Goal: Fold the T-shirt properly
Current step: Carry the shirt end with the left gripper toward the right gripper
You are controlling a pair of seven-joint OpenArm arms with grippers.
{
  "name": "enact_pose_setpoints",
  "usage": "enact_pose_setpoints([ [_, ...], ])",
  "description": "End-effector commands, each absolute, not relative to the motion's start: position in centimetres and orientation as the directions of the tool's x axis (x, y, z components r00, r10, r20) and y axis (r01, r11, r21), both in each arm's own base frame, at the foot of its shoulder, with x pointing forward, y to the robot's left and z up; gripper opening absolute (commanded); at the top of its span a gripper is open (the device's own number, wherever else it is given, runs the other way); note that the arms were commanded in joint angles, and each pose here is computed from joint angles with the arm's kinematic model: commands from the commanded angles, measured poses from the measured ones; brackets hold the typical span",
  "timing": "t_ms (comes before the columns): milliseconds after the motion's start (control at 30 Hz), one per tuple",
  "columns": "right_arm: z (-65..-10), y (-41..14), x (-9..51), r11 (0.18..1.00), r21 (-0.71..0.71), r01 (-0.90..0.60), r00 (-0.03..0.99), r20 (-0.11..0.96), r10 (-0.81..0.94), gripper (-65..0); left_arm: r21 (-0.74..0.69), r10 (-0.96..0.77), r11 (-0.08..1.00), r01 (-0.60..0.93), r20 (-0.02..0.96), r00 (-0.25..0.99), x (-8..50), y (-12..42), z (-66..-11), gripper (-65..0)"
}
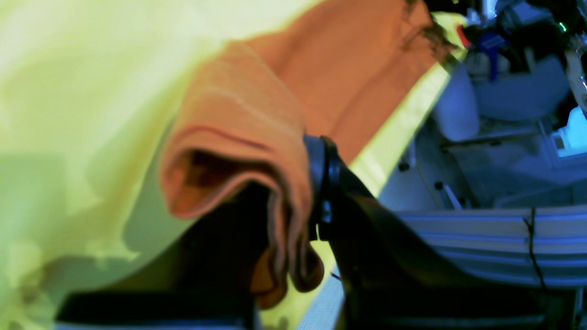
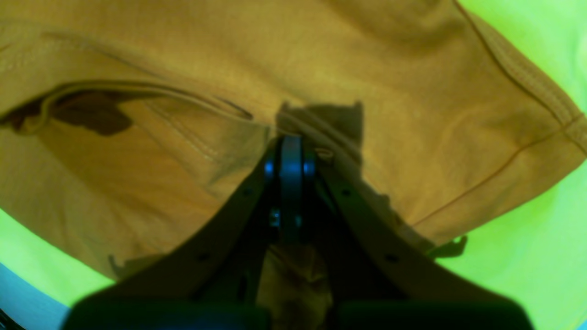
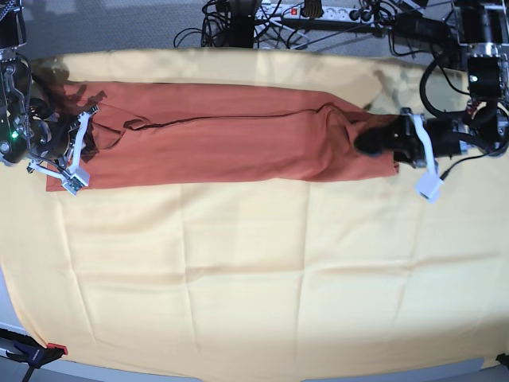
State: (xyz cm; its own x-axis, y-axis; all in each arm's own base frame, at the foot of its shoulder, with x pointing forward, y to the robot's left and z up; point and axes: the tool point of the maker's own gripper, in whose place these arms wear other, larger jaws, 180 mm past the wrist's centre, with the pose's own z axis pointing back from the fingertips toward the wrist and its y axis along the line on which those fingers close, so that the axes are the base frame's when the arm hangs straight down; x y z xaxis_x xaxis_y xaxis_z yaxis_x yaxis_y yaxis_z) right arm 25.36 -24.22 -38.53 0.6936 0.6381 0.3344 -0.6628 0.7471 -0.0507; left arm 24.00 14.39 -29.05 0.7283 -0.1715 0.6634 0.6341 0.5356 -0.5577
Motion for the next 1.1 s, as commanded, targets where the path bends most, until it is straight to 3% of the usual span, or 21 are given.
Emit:
enact_pose_setpoints([
  [0, -38.5, -24.7, 25.4, 0.75, -0.064, -0.659, 0.698, 0.321, 0.64, -65.0, -0.537, -0.17, 0.517, 0.666, 0.699, 0.695, 24.2, 14.0, -27.7, -65.0],
  [167, -38.5, -24.7, 25.4, 0.75, -0.063, -0.659, 0.697, 0.324, 0.64, -65.0, -0.548, -0.154, 0.461, 0.698, 0.726, 0.671, 22.7, 11.4, -27.5, -65.0],
  [567, -38.5, -24.7, 25.4, 0.75, -0.062, -0.659, 0.697, 0.324, 0.639, -65.0, -0.62, 0.114, 0.326, 0.714, 0.775, 0.621, 23.6, 5.3, -25.4, -65.0],
  [800, -38.5, -24.7, 25.4, 0.75, -0.063, -0.659, 0.697, 0.324, 0.639, -65.0, -0.614, 0.219, 0.36, 0.702, 0.787, 0.576, 25.3, 2.8, -25.4, -65.0],
  [1067, -38.5, -24.7, 25.4, 0.75, -0.062, -0.659, 0.697, 0.325, 0.639, -65.0, -0.582, 0.121, 0.377, 0.72, 0.802, 0.585, 24.9, -1.4, -27.4, -65.0],
])
